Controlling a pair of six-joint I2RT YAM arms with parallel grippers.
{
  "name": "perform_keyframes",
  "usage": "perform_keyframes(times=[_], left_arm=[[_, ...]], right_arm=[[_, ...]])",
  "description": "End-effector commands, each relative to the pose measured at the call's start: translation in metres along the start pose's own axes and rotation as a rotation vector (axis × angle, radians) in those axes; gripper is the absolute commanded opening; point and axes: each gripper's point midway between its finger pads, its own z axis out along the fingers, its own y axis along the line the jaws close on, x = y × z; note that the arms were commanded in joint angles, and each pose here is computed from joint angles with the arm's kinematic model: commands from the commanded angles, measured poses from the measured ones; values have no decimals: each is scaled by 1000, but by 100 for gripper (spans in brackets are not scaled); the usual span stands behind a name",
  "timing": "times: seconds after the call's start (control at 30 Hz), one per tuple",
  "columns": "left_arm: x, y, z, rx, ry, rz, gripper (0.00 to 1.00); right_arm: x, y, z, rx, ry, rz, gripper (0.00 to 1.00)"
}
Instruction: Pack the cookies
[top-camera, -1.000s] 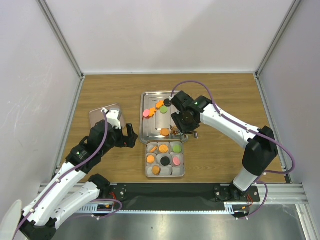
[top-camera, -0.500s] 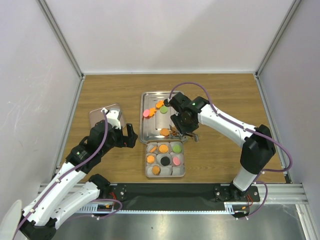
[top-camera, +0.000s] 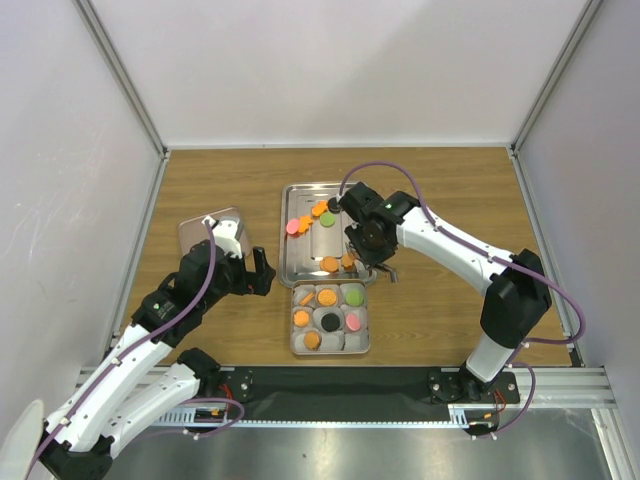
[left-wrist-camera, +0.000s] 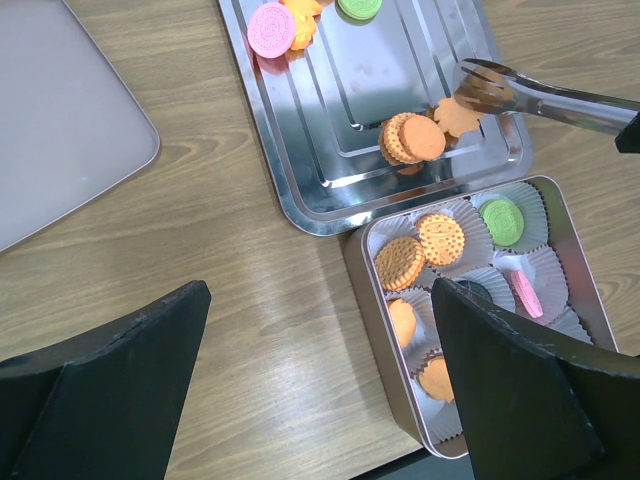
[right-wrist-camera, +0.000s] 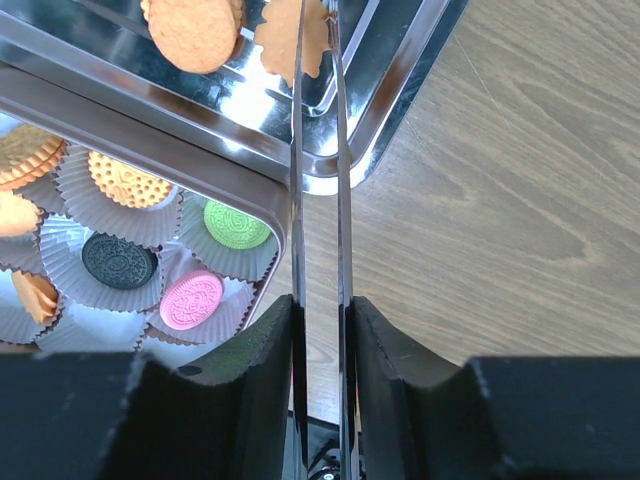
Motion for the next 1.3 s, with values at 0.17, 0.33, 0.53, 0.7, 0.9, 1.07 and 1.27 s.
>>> perform_keyframes(times=[0.17,0.33,0.53,0.7,0.9,1.07,1.27], left_arm=[[-13,-5,-1,26,-41,7,100],[-13,-5,-1,24,-41,4,100],[-13,-5,-2,22,-43,4,100],[-13,-4,-2,21,-44,3,100],[-13,-5,-2,24,-43,4,100],[-13,-5,-2,24,-44,3,100],[-12,-5,-2,23,-41,3,100]], right_arm=[[-26,-11,-22,14,-100,35,28],[-36,-13,-27,15,-140,58,26],[-47,-15,-32,14,-187,80,25],[-50,-15,-30,5,-189,85,25],[-50,-16,-24,13,-175,82,43],[-48,-18,-22,32,-166,77,50],[-49,-15,-15,40,-151,62,57]])
